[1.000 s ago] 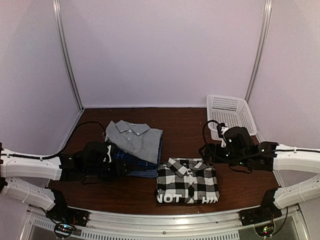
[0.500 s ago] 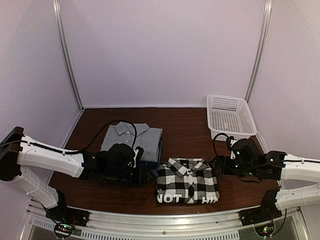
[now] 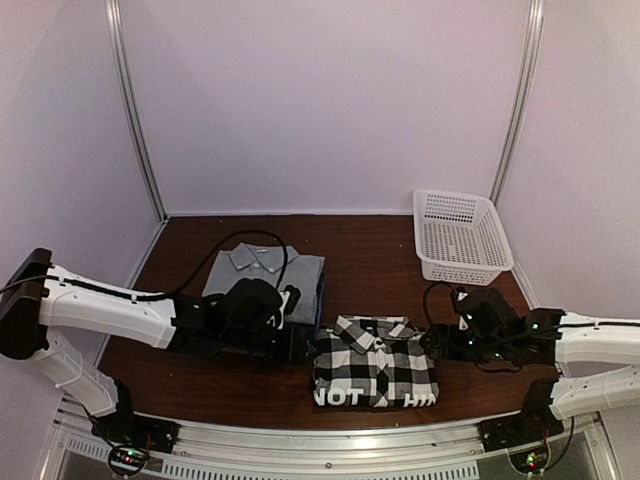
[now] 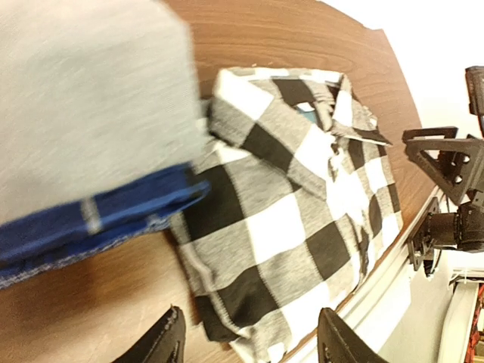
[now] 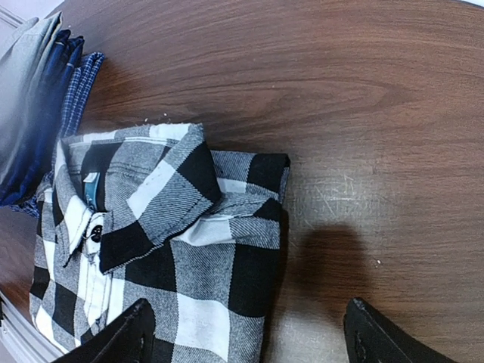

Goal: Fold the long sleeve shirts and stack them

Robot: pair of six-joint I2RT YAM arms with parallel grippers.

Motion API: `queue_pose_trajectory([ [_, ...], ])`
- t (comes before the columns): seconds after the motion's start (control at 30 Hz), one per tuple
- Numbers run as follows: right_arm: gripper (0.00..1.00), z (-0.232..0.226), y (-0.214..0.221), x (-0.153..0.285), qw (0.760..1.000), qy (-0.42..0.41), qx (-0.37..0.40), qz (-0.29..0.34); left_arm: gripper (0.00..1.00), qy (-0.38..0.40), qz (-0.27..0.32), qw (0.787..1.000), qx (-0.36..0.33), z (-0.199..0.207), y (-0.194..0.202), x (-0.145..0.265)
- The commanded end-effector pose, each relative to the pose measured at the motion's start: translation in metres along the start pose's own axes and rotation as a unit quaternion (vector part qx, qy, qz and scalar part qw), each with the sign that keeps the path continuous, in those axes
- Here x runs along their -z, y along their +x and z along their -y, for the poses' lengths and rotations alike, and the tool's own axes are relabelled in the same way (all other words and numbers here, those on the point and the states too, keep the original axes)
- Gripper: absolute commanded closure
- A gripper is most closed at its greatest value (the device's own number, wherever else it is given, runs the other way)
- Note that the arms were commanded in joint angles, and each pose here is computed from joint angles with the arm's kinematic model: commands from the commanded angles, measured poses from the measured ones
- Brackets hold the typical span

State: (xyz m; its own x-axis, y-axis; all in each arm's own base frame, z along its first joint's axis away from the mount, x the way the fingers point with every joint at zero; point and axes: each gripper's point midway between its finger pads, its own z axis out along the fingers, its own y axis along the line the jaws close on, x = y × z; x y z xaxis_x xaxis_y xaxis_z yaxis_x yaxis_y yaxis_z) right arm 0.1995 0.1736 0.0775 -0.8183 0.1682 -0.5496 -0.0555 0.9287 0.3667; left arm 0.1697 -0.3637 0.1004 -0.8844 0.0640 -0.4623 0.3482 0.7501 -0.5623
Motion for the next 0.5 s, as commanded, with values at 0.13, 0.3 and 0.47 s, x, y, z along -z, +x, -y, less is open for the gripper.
queue_pose_trajectory([
  [0.13, 0.16, 0.004, 0.019, -0.013, 0.999, -0.012, -0.017, -0.028, 0.38, -0.011, -0.039, 0.999, -0.028, 0.001, 0.014, -0.026],
  [0.3, 0.16, 0.005, 0.027, -0.017, 0.999, -0.020, -0.021, -0.038, 0.37, 0.001, -0.073, 0.997, -0.041, 0.005, 0.030, -0.044],
  [0.47, 0.21, 0.003, 0.040, -0.024, 0.997, -0.032, -0.023, -0.063, 0.37, -0.006, -0.097, 0.994, -0.047, 0.004, 0.044, -0.061],
])
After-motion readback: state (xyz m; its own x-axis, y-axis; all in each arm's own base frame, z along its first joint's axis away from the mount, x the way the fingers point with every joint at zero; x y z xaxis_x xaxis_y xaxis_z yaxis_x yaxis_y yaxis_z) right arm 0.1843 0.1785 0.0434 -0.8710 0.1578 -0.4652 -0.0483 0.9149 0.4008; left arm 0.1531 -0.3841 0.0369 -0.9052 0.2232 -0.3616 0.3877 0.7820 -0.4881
